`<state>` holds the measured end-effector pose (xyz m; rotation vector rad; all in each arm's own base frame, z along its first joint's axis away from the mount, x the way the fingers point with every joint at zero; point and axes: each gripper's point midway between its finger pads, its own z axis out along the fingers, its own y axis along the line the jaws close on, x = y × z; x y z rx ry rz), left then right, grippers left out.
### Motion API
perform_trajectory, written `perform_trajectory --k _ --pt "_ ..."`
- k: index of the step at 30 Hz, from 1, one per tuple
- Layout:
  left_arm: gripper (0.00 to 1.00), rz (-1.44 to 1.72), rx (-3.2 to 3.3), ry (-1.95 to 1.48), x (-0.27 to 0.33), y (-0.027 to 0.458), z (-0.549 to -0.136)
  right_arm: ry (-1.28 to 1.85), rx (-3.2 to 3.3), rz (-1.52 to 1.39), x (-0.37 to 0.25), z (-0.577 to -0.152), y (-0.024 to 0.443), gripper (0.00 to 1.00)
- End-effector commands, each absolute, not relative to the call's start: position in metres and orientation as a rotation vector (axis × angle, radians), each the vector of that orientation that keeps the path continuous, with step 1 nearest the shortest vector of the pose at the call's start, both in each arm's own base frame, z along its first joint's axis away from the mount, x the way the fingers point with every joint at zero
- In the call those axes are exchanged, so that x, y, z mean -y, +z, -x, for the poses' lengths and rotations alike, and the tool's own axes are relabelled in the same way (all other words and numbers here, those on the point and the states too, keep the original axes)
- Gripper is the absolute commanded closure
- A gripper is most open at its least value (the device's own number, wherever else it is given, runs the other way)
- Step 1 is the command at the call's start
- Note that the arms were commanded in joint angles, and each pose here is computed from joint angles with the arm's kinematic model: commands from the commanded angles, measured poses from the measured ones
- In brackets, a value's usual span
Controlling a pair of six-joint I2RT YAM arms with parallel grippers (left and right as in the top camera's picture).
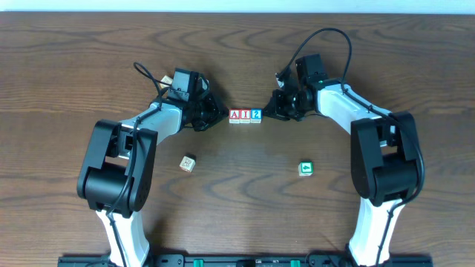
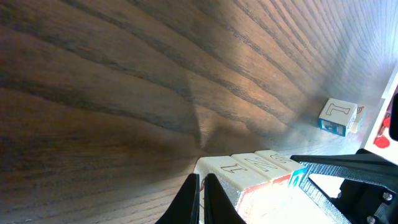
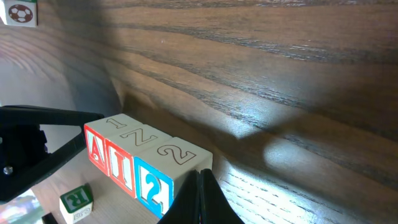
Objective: Spell out Ai2
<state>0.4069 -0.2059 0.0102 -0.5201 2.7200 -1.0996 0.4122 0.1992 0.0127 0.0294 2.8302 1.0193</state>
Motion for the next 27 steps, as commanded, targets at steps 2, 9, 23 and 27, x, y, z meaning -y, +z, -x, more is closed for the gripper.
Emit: perform_trajectory --k 2,9,23,27 --pt "0.94 0.536 -2.726 -1.074 0.199 0.003 -0.409 1.0 -2.842 -0.053 -0.197 -0.414 0.007 0.98" --pt "0.94 0.513 -2.691 -1.107 0.179 0.027 -0.42 0.989 -2.808 -0.059 -0.184 -0.431 0.024 0.98" --pt "0.94 0.042 -2.531 -0.745 0.142 0.193 -0.385 0.72 -2.72 0.181 -0.156 -0.425 0.184 0.98" --pt "0.94 -0.057 -2.483 -0.63 0.125 0.233 -0.348 0.584 -2.668 0.25 -0.136 -0.391 0.234 0.99"
